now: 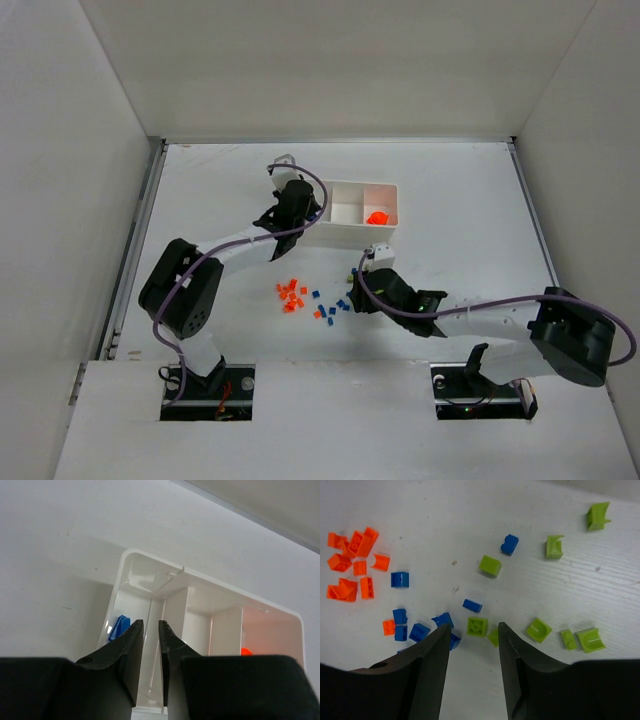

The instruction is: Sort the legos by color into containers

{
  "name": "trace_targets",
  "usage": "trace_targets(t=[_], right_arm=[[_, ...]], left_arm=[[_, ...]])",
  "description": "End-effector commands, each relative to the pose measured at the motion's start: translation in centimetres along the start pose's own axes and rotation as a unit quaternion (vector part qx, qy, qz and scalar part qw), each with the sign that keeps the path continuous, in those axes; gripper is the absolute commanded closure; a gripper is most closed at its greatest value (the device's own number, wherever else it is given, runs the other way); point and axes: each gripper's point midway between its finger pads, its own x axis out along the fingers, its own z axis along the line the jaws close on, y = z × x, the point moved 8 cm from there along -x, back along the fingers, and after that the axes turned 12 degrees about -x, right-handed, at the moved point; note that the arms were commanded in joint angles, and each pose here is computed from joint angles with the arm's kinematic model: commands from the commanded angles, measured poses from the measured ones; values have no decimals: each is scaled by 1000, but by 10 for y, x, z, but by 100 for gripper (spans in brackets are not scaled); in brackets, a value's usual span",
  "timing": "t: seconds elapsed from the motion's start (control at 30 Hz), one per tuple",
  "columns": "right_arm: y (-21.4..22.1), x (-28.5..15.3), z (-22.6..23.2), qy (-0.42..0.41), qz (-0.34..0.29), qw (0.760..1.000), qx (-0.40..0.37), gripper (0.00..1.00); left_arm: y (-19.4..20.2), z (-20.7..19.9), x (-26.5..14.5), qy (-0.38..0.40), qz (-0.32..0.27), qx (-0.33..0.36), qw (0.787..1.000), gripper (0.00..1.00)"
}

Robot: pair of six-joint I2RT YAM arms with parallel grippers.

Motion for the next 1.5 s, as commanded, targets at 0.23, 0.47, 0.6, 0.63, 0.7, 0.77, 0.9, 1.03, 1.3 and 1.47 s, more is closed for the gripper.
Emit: trace_targets(t=[0.23, 0.47, 0.6, 0.63, 0.7, 0.77, 0.9, 1.03, 1.3, 1.47], right_arm=[[-29, 19, 59, -71, -23, 996, -45, 49], [-46, 57, 101, -85, -31, 995, -42, 47], [-51, 79, 116, -79, -31, 996, -32, 45], [-53, 84, 120, -78, -32, 996, -28, 45], [-53, 94, 125, -73, -28, 997, -16, 48], [-54, 103, 128, -66, -23, 998, -6, 52], [-50, 123, 122, -17, -10, 1000, -2, 59], [-45, 125, 115, 11, -8, 1000, 0, 63], [-49, 126, 113, 24, -17, 1000, -9, 54], [-70, 110, 114, 4, -42, 999, -17, 49]], left_arm=[[-21, 20, -67, 32, -37, -19, 999, 82], [-24, 73, -108, 1, -60, -40, 997, 80], [-15, 99, -118, -22, -48, -44, 998, 78], [-13, 103, -120, -26, -45, -44, 998, 78], [-9, 111, -124, -29, -43, -48, 997, 77], [-7, 117, -127, -29, -43, -57, 997, 76], [-3, 128, -135, -25, -41, -62, 997, 75], [-5, 131, -137, -25, -42, -61, 997, 74], [-5, 134, -142, -26, -38, -63, 997, 73], [-4, 135, -142, -32, -33, -62, 997, 73]])
